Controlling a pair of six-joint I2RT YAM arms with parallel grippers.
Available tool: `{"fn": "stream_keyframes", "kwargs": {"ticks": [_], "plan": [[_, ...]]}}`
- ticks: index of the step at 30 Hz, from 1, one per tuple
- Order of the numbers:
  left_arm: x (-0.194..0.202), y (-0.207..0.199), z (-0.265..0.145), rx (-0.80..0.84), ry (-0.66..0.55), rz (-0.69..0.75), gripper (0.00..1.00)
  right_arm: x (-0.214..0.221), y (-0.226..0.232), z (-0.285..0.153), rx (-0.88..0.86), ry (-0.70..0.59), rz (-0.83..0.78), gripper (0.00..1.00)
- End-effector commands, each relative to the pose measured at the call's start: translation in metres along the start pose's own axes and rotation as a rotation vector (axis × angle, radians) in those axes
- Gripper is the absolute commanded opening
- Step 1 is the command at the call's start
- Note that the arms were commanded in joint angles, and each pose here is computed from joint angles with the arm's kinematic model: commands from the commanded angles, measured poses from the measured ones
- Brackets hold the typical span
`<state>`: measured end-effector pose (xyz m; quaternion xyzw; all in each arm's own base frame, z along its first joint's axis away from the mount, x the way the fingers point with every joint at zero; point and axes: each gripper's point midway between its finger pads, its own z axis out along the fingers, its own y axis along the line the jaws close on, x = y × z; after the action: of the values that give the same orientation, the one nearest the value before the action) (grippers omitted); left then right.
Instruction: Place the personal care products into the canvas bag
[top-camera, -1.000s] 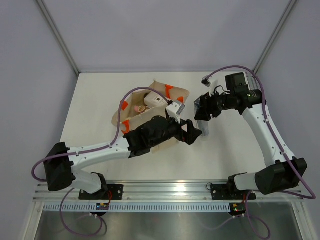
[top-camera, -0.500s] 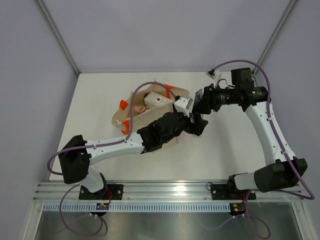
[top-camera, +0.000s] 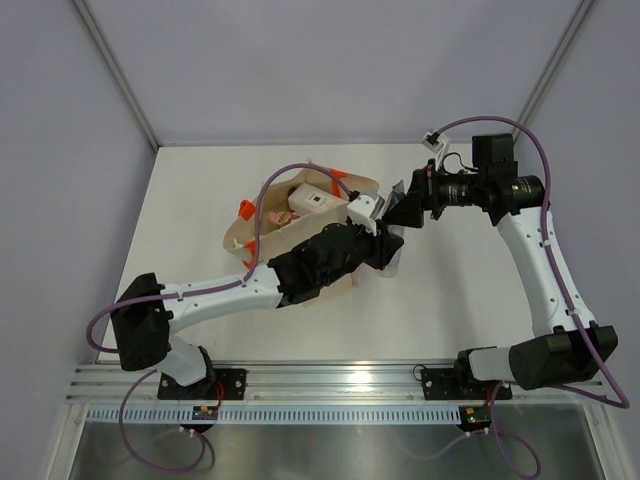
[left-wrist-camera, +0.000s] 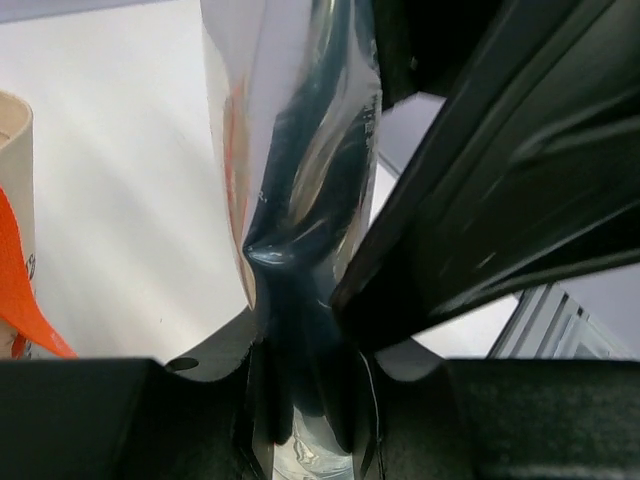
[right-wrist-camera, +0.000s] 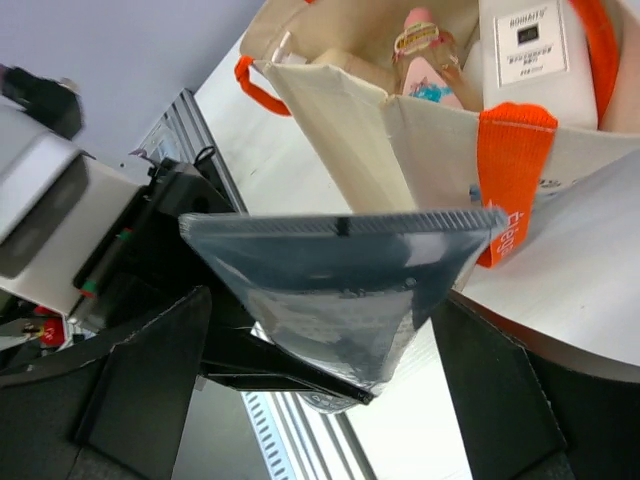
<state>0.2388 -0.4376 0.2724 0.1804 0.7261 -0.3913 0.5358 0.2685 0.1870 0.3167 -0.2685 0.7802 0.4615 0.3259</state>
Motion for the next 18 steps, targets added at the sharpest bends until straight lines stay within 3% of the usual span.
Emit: {"fn": "stream_keyframes", "kwargs": {"ticks": [1, 10, 14, 18], "plan": [[-0.045, -0.022, -0.020, 0.089, -0.096, -0.005, 0.01, -0.030, 0.028, -0.018, -0.022, -0.112, -0.172, 0.99], [-0.073, 0.008, -0.066, 0.026, -0.069, 0.100, 0.02, -0.071, 0.034, -0.063, 0.101, -0.268, -0.342, 1.00], [-0.096, 0.071, -0.090, -0.088, -0.042, 0.161, 0.06, -0.058, 0.031, -0.074, 0.088, -0.282, -0.398, 1.00], [-0.114, 0.112, -0.104, -0.088, -0.006, 0.294, 0.08, -0.028, 0.019, -0.063, 0.059, -0.263, -0.402, 1.00]]}}
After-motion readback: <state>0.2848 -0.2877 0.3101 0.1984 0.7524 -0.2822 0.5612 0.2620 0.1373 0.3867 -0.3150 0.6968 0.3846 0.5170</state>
